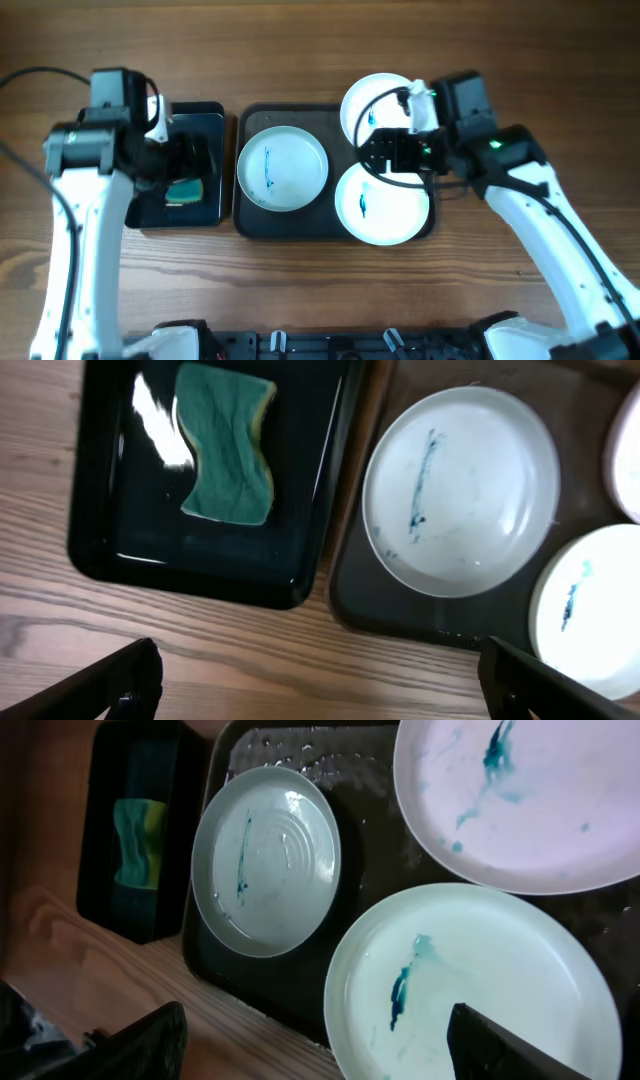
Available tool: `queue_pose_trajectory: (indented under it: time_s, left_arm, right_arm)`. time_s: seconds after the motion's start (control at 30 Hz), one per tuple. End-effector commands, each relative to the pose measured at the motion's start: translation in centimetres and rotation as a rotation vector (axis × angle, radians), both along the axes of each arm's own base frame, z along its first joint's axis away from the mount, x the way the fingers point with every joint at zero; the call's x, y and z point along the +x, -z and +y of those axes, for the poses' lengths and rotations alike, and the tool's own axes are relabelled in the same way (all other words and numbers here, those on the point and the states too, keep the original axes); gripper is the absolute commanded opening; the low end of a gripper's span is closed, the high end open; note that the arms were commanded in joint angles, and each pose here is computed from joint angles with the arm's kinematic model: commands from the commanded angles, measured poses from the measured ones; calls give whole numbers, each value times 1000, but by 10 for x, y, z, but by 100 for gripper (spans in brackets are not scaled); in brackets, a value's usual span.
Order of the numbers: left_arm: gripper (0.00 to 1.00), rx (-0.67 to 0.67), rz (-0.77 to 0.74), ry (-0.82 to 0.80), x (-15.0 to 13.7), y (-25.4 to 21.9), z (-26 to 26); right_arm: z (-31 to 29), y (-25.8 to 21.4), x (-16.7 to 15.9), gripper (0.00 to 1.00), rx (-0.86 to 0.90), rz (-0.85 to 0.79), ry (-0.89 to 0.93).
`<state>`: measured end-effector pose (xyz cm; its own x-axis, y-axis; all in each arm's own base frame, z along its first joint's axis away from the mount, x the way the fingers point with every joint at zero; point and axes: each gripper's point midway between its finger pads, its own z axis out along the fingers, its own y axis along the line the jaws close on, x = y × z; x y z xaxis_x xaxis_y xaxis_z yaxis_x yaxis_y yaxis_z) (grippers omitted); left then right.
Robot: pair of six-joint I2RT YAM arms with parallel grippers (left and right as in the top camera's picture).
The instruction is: Clean dirty plates on tray and stack at the side
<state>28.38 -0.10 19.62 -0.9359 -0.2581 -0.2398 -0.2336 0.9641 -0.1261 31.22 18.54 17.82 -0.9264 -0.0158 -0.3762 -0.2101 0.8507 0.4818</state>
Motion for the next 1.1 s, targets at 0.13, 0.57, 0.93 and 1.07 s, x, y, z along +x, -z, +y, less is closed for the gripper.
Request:
queue_pose_trajectory:
  time_s: [0.13,0.57,0.93,1.07]
  left_arm:
    - [97,-18,-49,-14,33,7,0]
    - [94,34,-65,-93,54,19,20]
    - [92,17,-27,-151,68,41,22]
    - [93,15,-24,-158,67,41,21]
  right_arm:
    - [32,20,17,72,-56,64,25]
    - [73,112,44,44,-185,106,29]
    - [81,155,54,32,-218,115,28]
    - [89,157,49,32,-220,106,1]
